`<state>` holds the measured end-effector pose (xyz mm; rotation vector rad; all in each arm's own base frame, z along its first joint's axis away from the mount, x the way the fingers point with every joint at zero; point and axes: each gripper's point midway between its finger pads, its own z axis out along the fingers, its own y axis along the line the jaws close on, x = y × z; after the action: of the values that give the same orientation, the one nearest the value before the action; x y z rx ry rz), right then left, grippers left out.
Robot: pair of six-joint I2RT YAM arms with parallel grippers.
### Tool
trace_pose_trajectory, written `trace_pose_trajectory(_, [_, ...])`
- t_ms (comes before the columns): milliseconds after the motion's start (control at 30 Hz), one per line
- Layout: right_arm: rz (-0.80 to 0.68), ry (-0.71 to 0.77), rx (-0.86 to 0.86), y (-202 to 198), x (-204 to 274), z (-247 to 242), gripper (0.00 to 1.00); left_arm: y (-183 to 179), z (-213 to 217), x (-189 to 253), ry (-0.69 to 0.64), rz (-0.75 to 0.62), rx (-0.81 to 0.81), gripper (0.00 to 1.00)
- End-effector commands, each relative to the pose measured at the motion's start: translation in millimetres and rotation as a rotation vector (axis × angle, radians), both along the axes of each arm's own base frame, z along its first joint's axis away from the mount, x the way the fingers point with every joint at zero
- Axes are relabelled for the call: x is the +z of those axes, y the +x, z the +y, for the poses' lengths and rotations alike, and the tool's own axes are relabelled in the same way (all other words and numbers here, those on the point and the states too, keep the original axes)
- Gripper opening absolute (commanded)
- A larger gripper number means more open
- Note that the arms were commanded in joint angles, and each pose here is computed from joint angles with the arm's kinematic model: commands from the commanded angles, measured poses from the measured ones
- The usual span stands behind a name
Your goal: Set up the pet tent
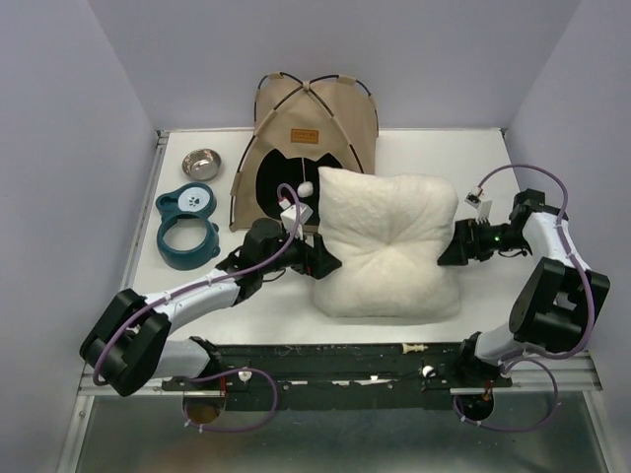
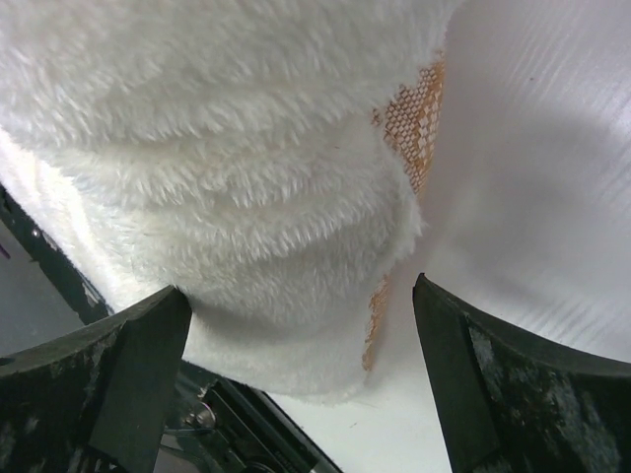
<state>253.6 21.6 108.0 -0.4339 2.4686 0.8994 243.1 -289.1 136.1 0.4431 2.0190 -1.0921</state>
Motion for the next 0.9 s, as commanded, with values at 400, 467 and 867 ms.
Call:
trace_pose_trajectory(400, [-0.266,0.297,0.300,-54.4,130.5,113.5,0.01,-31.8,-14.1,108.8,0.023,-0.149,-0.208,0.00])
trace_pose_trajectory(467, [-0.305,0.298,0.334,-63.0,142.5,140.3,0.01,-47.5,-7.6,126.4,0.025,-0.172,-0.256,0.00])
trace_pose_trajectory(867, [-0.129,0.255,0.621,-91.7,152.6,292.8,0.01,-116.2,11.1,114.6,0.003,0.075,-0.420,0.00])
